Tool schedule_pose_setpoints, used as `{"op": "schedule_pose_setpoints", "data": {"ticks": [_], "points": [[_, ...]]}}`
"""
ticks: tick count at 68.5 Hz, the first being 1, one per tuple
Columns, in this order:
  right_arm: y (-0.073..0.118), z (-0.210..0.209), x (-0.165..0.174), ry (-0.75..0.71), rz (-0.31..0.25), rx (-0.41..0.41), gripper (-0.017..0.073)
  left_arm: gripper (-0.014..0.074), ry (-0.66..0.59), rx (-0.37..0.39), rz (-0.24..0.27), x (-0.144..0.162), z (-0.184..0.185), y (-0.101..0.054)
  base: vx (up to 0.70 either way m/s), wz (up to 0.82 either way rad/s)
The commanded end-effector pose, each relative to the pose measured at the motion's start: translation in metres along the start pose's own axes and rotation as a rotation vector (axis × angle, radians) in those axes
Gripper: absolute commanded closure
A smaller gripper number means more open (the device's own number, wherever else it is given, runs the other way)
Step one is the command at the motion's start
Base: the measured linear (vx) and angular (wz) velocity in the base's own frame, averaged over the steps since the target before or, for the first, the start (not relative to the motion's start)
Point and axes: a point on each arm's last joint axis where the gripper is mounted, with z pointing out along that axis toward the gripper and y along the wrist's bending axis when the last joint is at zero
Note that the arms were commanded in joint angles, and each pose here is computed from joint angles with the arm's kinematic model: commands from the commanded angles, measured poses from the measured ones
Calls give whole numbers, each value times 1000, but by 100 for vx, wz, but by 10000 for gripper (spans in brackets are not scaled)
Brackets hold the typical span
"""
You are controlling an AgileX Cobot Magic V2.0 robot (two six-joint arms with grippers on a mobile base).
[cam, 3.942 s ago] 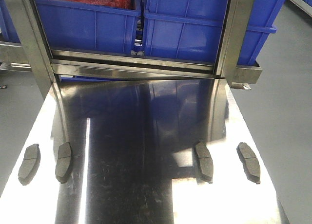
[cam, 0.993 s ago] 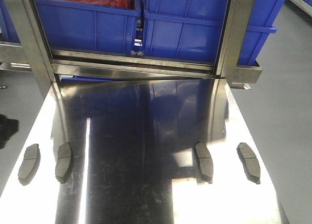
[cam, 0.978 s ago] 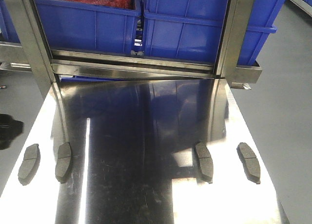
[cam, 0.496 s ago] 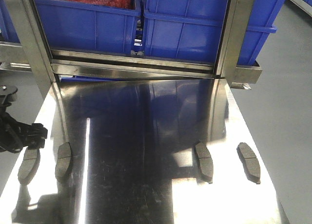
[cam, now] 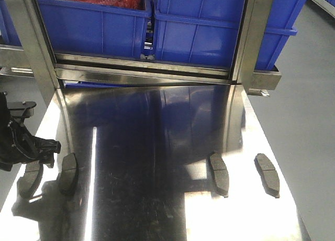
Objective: Move and align brake pads A on conveyor
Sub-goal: 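Lower the left gripper onto the brake pad nearest it, then close the left gripper on the brake pad and lift it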
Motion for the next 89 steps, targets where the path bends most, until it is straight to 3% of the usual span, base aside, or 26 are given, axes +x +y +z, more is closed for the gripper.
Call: {"op": "schedule_pose_setpoints", "data": {"ticks": [1,21,52,65,89], "points": [[0,-1,-1,-72,-13,2,562,-32,-62,13,-11,-6,-19,-2,0,0],[0,-1,-1,-72,-13,2,562,8,-20,6,-9,-5,-9,-2,0,0],[0,-1,-1,-72,-13,2,562,8,-31,8,-2,-7,-6,-3,0,0],[0,-1,-1,-72,-13,2,562,8,19,3,5,-5,4,-3,0,0],[0,-1,-1,-72,-13,2,562,22,-11,7,11,-6,-3,-3,0,0]]}}
